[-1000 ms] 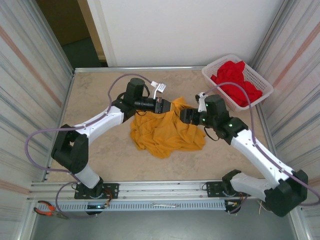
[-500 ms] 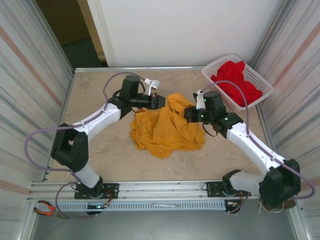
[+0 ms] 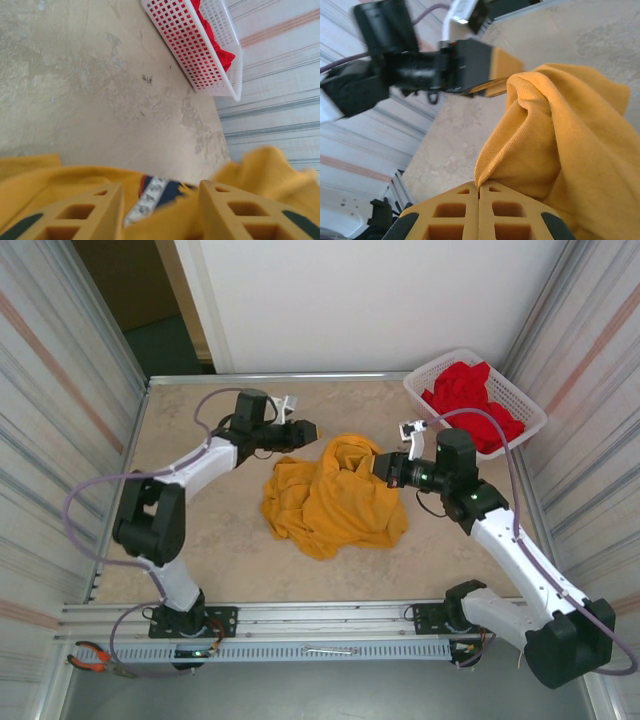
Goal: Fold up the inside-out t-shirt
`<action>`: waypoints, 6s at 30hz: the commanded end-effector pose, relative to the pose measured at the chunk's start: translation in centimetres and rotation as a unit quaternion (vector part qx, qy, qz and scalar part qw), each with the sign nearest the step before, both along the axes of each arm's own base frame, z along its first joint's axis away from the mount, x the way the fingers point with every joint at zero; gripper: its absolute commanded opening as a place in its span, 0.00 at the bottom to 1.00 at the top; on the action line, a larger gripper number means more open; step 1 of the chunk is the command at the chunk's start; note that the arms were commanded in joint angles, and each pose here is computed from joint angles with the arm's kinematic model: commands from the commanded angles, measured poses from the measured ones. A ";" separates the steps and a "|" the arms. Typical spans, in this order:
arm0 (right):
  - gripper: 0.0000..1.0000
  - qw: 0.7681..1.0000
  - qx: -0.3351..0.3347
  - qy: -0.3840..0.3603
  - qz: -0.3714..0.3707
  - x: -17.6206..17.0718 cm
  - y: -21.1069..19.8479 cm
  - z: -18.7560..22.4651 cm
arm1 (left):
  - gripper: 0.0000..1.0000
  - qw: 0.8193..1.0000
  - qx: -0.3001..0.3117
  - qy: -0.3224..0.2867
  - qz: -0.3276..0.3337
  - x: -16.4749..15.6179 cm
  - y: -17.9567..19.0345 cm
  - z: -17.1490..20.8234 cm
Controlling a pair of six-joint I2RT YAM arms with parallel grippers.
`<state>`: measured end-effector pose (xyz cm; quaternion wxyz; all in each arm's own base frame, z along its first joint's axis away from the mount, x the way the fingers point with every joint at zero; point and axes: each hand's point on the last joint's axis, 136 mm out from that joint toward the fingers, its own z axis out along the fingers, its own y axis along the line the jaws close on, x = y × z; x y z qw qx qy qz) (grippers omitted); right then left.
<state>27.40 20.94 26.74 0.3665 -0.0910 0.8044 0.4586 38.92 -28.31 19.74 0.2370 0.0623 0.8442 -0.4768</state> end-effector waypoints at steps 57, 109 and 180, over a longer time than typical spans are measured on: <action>0.62 0.976 -0.098 0.092 -0.173 3.5 -5.6 -6.6 | 0.00 0.961 -0.161 -0.142 -0.174 -9.6 -5.9 11.9; 0.00 0.997 0.059 0.002 0.047 2.8 1.5 2.2 | 0.49 0.965 0.042 -0.258 0.006 -11.4 -2.0 12.3; 0.57 0.997 -0.025 -0.071 -0.015 2.9 2.7 4.8 | 0.00 0.942 -0.215 -0.169 -0.193 -9.5 -5.6 15.8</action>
